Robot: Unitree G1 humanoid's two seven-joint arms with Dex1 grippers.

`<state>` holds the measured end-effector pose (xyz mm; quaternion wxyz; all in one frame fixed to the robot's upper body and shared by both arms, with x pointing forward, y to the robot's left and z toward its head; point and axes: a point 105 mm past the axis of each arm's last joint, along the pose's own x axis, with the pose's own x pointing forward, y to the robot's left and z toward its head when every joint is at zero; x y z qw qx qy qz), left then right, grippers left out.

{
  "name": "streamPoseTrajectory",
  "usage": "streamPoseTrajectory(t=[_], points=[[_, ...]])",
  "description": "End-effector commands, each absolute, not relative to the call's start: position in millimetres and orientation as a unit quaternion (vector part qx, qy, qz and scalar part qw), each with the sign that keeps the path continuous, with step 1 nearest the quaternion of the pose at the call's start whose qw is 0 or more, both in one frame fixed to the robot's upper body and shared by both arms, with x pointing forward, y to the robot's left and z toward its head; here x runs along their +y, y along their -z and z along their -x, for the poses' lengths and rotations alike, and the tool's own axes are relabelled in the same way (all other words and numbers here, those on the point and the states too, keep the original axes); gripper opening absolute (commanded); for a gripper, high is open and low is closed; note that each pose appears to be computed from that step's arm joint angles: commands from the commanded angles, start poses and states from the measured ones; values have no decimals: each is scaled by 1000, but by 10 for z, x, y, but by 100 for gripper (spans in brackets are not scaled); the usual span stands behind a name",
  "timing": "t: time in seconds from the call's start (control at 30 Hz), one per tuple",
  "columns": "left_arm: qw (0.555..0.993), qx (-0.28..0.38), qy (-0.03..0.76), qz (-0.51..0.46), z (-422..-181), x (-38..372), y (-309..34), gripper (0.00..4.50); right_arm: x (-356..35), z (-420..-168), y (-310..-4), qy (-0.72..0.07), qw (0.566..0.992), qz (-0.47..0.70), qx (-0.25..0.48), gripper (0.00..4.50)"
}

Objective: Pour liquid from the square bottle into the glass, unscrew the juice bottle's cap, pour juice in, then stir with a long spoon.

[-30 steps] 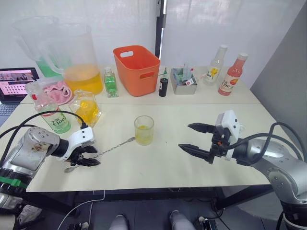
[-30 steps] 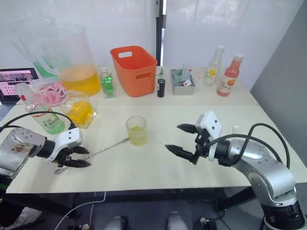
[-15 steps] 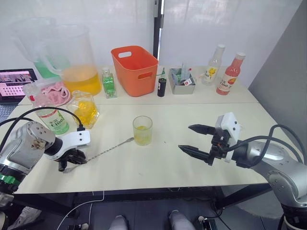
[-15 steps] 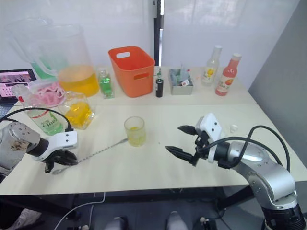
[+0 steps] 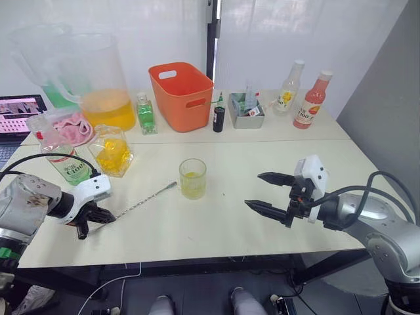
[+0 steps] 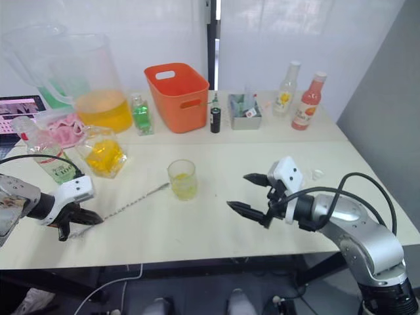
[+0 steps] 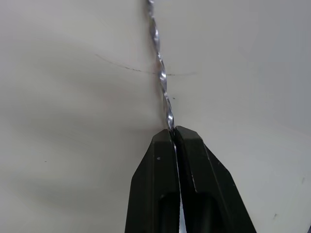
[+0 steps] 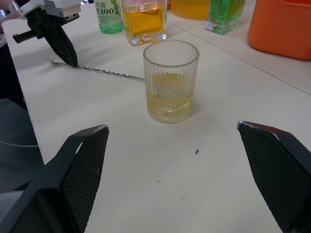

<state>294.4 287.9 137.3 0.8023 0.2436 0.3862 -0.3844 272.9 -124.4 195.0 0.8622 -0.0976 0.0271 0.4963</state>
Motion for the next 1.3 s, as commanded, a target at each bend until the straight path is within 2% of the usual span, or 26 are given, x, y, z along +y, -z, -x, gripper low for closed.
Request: streamPoseTrajectory(t=[0.03, 0.13, 0.27, 0.4, 0.6, 0.77, 1.1, 1.3], points=[[844, 309, 376, -224, -3067, 2816, -1759, 4, -1250, -2740, -2043, -500, 859, 107, 12, 450], [872, 236, 390, -179, -3150, 2637, -2015, 4, -1261, -2771, -2066, -498, 861, 103, 10, 450], [887, 183, 405, -128, -3184, 2452, -2191, 4, -1266, -2805, -2131, -495, 865, 81, 2, 450], [866, 93, 482, -98, -3092, 2068, -2436, 4, -1220, -2833, -2394, -500, 866, -2, -26, 450], [828, 91, 545, -92, -2942, 1664, -2423, 4, -958, -2791, -2517, -530, 843, -90, -21, 450], [799, 91, 585, -108, -2812, 1416, -2432, 4, -787, -2878, -2526, -515, 843, -156, -7, 450], [796, 100, 588, -107, -2816, 1378, -2368, 4, -567, -3011, -2689, -482, 832, -274, -16, 450], [797, 101, 586, -105, -2834, 1396, -2351, 0, -520, -2965, -2710, -488, 821, -295, -11, 258]])
